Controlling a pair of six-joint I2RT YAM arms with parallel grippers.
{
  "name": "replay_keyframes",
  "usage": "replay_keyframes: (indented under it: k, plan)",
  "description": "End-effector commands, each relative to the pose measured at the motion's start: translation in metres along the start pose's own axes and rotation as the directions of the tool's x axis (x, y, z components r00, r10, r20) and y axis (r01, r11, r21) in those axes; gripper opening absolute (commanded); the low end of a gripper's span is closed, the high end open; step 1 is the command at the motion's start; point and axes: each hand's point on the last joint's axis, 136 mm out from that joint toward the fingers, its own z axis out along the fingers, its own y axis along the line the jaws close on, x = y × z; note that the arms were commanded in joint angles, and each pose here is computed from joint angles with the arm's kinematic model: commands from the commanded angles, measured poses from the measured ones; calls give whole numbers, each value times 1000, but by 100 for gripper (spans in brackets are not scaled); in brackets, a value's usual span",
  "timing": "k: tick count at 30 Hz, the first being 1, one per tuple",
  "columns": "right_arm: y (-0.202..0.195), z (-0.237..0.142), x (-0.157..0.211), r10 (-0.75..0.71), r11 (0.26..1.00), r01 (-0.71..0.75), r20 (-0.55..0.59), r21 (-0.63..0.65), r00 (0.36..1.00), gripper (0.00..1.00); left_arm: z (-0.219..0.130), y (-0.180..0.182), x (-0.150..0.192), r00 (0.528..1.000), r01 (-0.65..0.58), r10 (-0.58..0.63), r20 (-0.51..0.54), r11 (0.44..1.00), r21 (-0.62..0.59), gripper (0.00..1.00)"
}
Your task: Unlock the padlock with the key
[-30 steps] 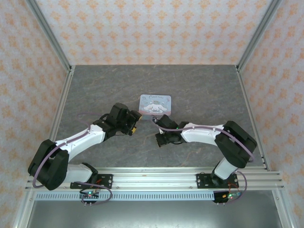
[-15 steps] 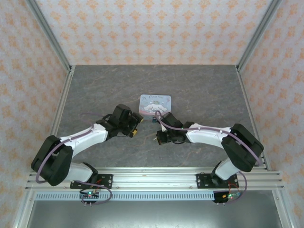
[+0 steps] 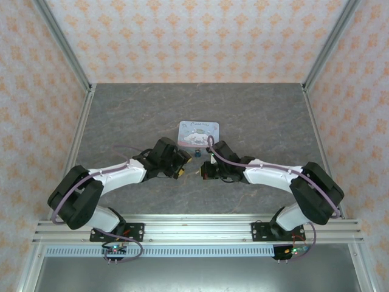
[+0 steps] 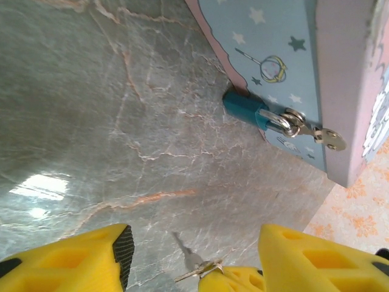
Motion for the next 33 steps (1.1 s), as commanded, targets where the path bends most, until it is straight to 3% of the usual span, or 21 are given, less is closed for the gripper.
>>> replay_keyframes:
  k: [1, 13, 24, 33]
  plan:
    - [11, -7, -14, 93, 993, -88, 55, -79, 994, 0, 4, -8, 3, 1000, -1, 1, -3, 999, 35, 56]
    - [17, -11, -23, 197, 969, -182, 82, -166, 977, 0, 12, -13, 11, 1000, -4, 5, -14, 1000, 30, 54]
    - [-8, -48, 17, 156, 987, -155, 20, -50, 988, 0, 5, -9, 8, 1000, -20, 19, 8, 1000, 20, 55]
    - [-34, 5, 42, 141, 988, -132, -118, 79, 983, 0, 8, -5, 9, 1000, -11, 11, 0, 1000, 14, 55]
